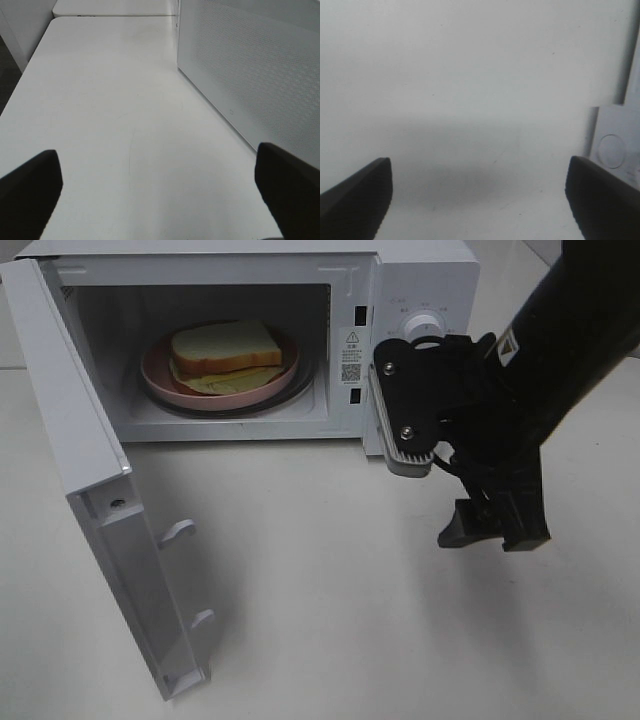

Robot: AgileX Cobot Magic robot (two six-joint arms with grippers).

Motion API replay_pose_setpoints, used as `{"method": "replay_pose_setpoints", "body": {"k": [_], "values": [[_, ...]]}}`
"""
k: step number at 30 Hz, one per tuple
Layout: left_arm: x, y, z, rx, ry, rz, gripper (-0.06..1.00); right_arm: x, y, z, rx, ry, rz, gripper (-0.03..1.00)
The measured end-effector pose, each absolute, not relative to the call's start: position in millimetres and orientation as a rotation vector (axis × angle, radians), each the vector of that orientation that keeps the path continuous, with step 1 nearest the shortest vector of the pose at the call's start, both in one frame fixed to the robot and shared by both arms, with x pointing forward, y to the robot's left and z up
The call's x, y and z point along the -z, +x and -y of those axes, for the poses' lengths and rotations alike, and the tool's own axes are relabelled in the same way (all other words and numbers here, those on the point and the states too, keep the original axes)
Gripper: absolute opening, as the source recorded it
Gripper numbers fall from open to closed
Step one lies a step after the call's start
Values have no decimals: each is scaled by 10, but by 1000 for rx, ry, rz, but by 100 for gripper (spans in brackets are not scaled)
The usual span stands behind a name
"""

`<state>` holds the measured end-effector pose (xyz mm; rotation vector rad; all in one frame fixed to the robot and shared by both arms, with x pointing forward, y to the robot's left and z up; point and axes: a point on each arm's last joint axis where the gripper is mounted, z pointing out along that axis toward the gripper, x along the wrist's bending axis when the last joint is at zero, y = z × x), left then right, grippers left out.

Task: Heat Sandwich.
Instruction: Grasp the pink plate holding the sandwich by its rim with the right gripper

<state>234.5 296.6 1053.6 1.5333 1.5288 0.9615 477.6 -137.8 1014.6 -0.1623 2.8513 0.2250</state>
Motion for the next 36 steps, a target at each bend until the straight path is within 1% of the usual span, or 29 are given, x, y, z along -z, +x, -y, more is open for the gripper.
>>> {"method": "replay_pose_setpoints", "body": {"k": [5, 7, 13, 16, 36], "values": [[-10536, 2345, -2966, -961, 1533, -1529, 99, -10170, 4914, 1187, -182, -277, -2782, 88], [-10536, 2345, -2966, -961, 1533, -1529, 99, -10194, 5017, 1044, -184, -327, -2730, 88], [-10536, 2345, -2966, -961, 1533, -1529, 99, -10176, 5189, 854, -187, -381, -2663, 88], [-10536, 2345, -2966, -961, 1533, -1529, 99, -10102, 5327, 727, -184, -418, -2619, 87], [-10536, 2345, -2966, -961, 1533, -1529, 99, -9754, 5941, 225, -219, -430, -2553, 84]]}}
